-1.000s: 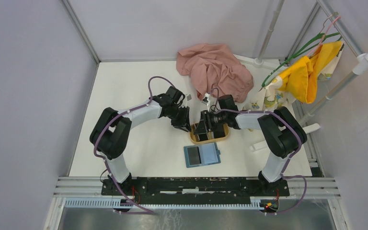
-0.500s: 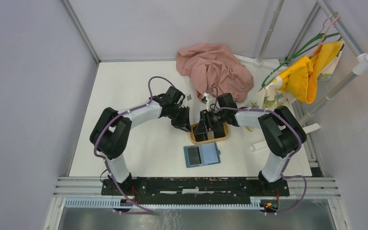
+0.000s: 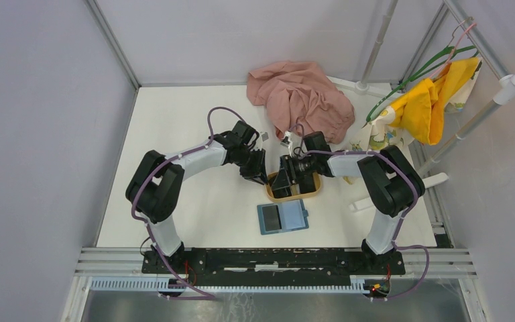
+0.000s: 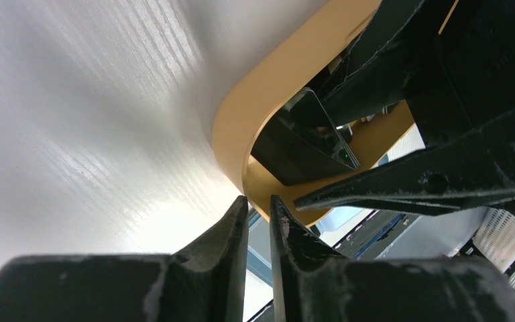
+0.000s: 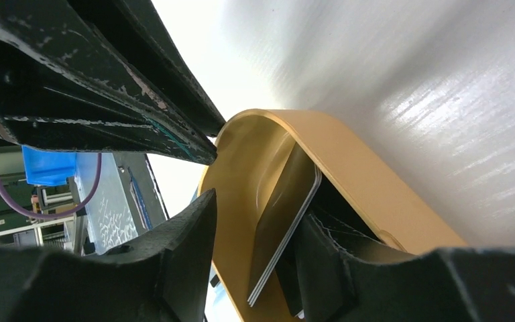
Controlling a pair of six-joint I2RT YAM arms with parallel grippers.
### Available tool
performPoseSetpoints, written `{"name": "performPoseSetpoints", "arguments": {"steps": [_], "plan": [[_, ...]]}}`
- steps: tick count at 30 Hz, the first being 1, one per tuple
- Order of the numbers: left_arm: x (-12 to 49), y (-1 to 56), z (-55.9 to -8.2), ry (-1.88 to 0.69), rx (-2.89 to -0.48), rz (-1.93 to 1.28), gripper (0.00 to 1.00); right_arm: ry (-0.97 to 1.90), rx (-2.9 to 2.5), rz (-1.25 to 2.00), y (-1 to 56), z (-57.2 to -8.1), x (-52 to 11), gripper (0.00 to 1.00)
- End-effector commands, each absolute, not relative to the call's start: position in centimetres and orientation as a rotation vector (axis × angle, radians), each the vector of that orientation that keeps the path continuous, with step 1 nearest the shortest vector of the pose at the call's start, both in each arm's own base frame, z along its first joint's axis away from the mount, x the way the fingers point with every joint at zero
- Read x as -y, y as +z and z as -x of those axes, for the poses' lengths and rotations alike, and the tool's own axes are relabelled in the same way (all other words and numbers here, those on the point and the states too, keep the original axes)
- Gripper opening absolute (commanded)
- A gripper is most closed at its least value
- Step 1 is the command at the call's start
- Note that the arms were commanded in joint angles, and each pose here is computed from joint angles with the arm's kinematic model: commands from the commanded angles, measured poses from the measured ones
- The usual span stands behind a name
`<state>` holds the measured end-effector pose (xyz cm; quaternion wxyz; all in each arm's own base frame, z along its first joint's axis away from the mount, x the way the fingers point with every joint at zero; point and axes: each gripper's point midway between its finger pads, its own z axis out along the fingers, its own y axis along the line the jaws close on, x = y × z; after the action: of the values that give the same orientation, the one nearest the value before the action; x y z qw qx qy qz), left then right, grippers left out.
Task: Put the credit cards into the card holder
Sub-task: Pick up the credit card from the storage box.
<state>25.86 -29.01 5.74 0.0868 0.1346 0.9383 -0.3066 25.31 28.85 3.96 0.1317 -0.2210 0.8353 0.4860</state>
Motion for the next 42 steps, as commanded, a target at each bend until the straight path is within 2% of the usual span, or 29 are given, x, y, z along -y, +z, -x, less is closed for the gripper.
{"name": "performPoseSetpoints", "arguments": {"steps": [1,17,22,28,33,37,42], "plan": [[30.8,7.8,-27.0,-1.005,-2.716,-0.416,0.24,1.384,-2.419,0.6,4.7,-26.7,-28.1,0.49],[30.9,8.0,-27.0,-1.011,-2.709,-0.422,0.25,1.449,-2.34,0.554,7.3,-28.0,-26.6,0.4],[31.0,8.1,-26.9,-1.029,-2.707,-0.427,0.25,1.382,-2.398,0.542,5.1,-27.7,-26.4,0.42],[31.1,8.2,-26.9,-1.036,-2.702,-0.432,0.25,1.237,-2.463,0.679,3.3,-26.7,-27.6,0.47],[31.2,8.1,-26.8,-1.043,-2.707,-0.435,0.25,1.187,-2.492,0.703,2.5,-26.4,-27.7,0.47],[31.2,8.0,-26.8,-1.045,-2.709,-0.434,0.25,1.261,-2.485,0.706,2.9,-25.8,-28.3,0.42],[31.2,8.1,-26.8,-1.046,-2.705,-0.436,0.25,1.3,-2.445,0.722,4.2,-26.0,-28.6,0.26]]}}
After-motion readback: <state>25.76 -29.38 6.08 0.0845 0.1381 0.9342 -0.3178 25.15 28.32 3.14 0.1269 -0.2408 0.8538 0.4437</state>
